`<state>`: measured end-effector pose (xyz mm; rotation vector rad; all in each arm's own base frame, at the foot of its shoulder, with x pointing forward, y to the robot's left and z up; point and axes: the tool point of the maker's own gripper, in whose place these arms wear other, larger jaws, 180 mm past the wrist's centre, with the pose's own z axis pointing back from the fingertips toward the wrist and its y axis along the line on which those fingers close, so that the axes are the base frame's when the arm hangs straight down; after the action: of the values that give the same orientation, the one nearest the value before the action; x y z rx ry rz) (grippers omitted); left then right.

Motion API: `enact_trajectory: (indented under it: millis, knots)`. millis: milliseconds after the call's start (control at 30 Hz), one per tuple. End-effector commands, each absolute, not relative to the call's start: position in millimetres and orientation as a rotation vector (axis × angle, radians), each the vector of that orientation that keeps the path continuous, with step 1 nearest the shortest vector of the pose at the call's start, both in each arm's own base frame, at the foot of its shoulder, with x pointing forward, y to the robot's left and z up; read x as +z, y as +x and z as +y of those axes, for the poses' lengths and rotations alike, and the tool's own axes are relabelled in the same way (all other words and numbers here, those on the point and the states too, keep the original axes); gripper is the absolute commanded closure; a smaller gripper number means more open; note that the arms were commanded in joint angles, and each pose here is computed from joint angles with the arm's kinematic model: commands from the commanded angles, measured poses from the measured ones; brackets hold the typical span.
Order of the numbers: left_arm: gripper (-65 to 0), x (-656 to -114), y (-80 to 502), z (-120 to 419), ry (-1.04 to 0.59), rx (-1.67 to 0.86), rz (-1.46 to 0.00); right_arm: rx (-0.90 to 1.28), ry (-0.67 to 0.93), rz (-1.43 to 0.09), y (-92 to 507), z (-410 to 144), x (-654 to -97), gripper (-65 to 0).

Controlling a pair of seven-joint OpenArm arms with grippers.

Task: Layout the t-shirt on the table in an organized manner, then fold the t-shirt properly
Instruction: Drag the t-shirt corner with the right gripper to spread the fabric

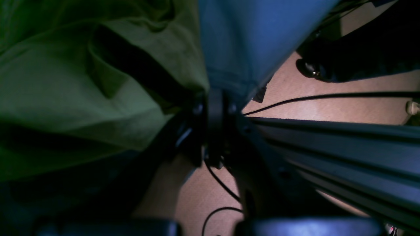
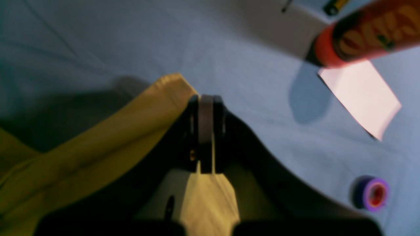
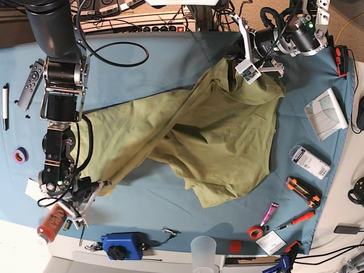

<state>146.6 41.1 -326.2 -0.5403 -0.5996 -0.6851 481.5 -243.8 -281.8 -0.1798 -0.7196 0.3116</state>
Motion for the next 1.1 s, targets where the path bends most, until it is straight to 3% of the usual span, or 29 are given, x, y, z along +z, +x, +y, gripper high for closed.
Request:
enact_trajectory:
  millis: [0,300,433,733,1067]
  knots:
    - [0.0,-319,149,39,-0.555,-0.695,-0.631,0.308,-0.206,-0.791,492,-248,-251,0.0]
    - [0.0,-323,151,44,-0.512,-0.699,-0.625,0.271,-0.314,-0.793,445,-284,-230,0.0]
    - [0.0,-329,154,53,-0.442,-0.713,-0.618,0.226,-0.260,-0.774,415,-295,-248,0.0]
    - [0.0,-330,154,56,-0.425,-0.718,-0.614,0.152,-0.145,-0.880,334,-310,-242,0.0]
    - [0.0,-339,164,79,-0.299,-0.628,-0.589,0.126,-0.145,-0.818,234,-332,-248,0.0]
